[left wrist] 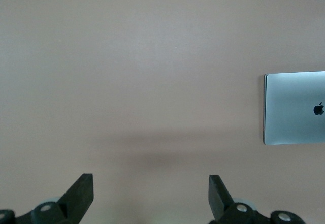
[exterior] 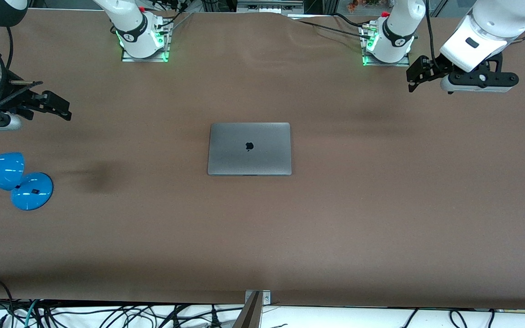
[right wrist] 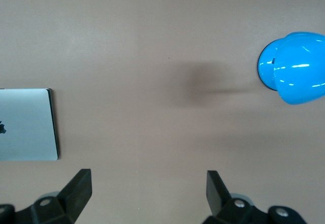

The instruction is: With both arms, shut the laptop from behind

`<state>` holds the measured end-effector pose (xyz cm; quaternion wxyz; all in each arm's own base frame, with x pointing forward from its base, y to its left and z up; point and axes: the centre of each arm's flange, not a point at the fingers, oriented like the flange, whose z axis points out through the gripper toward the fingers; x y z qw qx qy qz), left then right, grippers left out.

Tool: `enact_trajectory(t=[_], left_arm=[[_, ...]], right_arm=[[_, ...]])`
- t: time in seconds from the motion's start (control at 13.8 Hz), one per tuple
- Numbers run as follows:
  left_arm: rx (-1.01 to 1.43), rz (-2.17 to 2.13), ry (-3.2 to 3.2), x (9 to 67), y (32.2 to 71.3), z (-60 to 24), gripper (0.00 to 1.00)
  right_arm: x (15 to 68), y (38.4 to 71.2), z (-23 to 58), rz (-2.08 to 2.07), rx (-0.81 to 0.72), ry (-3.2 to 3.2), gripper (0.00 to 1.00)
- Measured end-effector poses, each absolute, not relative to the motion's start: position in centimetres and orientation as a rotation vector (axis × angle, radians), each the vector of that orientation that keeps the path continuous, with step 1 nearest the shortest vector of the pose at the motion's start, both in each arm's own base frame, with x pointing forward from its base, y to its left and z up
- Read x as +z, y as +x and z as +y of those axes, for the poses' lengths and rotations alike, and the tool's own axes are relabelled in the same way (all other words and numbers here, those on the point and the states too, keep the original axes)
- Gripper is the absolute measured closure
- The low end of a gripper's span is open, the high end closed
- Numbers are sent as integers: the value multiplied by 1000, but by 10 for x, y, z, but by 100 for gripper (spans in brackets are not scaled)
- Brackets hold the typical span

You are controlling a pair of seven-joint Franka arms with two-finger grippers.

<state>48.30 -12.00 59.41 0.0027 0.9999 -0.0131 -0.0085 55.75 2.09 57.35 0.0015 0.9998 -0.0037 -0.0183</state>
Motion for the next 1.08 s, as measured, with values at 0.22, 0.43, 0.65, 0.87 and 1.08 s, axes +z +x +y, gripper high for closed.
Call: enact_trajectory(t=[0.22, 0.43, 0.65, 0.87, 1.08], left_arm=[[-21, -88, 3135, 590, 484, -130, 0], [-20, -109, 3172, 587, 497, -132, 0], [-70, -119, 3181, 591, 518, -127, 0], [-91, -134, 3177, 591, 532, -122, 0], [-96, -121, 3177, 592, 534, -114, 0]], right_arm=[[573, 558, 21, -11, -58, 3137, 0], [573, 557, 21, -10, -69, 3137, 0], [571, 555, 21, -10, -94, 3135, 0], [569, 551, 21, -11, -143, 3132, 0], [569, 551, 21, -16, -149, 3131, 0]])
